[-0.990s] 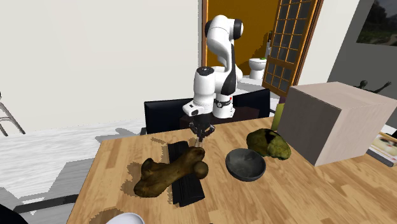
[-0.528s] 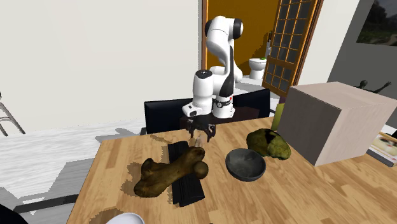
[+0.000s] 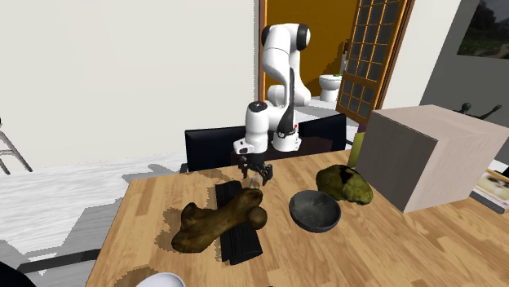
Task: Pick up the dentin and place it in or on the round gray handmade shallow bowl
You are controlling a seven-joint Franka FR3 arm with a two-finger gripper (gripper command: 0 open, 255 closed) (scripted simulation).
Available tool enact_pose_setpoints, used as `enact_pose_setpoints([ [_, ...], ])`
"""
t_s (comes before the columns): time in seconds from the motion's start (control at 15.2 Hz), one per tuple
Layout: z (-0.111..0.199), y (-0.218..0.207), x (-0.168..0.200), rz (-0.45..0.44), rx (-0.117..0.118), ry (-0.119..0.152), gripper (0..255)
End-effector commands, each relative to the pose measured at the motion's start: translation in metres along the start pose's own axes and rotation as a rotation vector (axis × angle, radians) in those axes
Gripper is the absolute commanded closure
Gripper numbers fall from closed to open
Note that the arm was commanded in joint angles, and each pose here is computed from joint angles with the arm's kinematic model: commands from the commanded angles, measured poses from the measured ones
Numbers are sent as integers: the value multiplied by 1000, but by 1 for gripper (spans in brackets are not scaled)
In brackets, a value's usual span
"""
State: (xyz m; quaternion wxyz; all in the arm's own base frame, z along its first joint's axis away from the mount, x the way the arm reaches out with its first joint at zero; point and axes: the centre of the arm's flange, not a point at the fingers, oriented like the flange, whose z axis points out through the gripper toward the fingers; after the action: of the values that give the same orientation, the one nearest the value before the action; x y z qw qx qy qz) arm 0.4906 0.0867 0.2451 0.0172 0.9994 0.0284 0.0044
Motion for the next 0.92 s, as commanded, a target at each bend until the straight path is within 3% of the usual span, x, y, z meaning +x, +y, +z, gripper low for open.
enact_pose_setpoints([
  [0.0,11,0,-1,3,0,1,0],
  [0.2,29,0,-1,3,0,1,0],
  [0.73,29,0,-1,3,0,1,0],
  [0.79,29,0,-1,3,0,1,255],
  [0.86,29,0,-1,3,0,1,255],
])
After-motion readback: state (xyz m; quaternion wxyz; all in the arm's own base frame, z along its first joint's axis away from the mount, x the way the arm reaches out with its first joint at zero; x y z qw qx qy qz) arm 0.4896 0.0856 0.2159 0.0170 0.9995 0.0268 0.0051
